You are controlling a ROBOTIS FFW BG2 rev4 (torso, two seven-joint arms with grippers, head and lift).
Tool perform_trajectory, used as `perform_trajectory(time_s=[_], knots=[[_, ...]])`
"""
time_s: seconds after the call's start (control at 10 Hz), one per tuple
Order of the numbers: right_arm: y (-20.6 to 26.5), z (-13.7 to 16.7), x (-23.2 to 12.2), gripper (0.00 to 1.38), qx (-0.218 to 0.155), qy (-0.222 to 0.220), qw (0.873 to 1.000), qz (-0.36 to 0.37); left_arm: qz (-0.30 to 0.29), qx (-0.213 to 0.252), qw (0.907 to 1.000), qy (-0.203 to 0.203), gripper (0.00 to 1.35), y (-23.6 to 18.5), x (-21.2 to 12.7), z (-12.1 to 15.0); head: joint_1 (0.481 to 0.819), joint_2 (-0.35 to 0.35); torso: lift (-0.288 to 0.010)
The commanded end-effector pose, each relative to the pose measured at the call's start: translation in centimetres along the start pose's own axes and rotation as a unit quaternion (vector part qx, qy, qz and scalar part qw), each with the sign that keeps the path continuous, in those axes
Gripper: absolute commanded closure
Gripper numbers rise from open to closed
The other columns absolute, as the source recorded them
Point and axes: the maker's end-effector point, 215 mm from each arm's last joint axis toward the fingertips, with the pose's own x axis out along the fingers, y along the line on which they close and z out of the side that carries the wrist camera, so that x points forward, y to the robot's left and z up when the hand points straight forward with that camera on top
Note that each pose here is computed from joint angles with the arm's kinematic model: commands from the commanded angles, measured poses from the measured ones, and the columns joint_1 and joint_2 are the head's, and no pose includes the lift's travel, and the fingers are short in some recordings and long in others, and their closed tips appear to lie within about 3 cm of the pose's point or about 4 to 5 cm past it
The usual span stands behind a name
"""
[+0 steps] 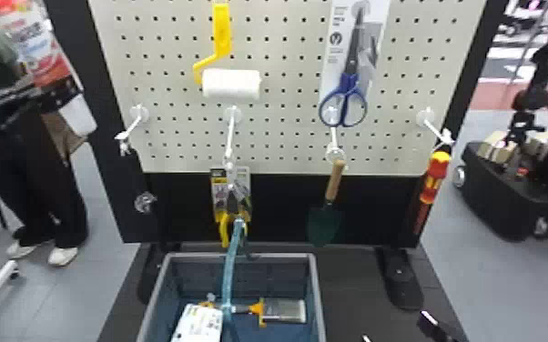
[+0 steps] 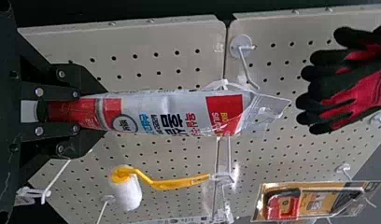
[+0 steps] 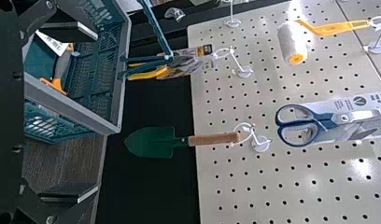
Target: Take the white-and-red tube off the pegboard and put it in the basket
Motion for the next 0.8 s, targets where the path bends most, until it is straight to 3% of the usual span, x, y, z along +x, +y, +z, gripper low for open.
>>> perform_trajectory(time_s=[0.0,0.2,0.4,0.7], knots=[[0.0,-0.1,0.0,0.16,0.002,0.0,1.0,0.0,0.017,-0.019,0.9997,-0.007,1.15,-0.2,-1.6,-1.4,0.549,0.0,-0.1],[-0.1,-0.4,0.1,0.16,0.003,0.003,1.0,-0.002,0.044,-0.048,0.9978,-0.014,1.15,-1.2,-4.1,-3.7,0.549,0.0,-0.1],[-0.1,-0.5,0.1,0.16,0.005,0.004,1.0,-0.003,0.091,-0.098,0.9898,-0.048,1.15,-2.0,-7.3,-6.1,0.549,0.0,-0.1],[-0.2,-0.6,0.2,0.16,0.007,0.002,1.0,-0.004,0.119,-0.16,0.9786,-0.052,1.15,-3.8,-9.0,-10.0,0.549,0.0,-0.1]])
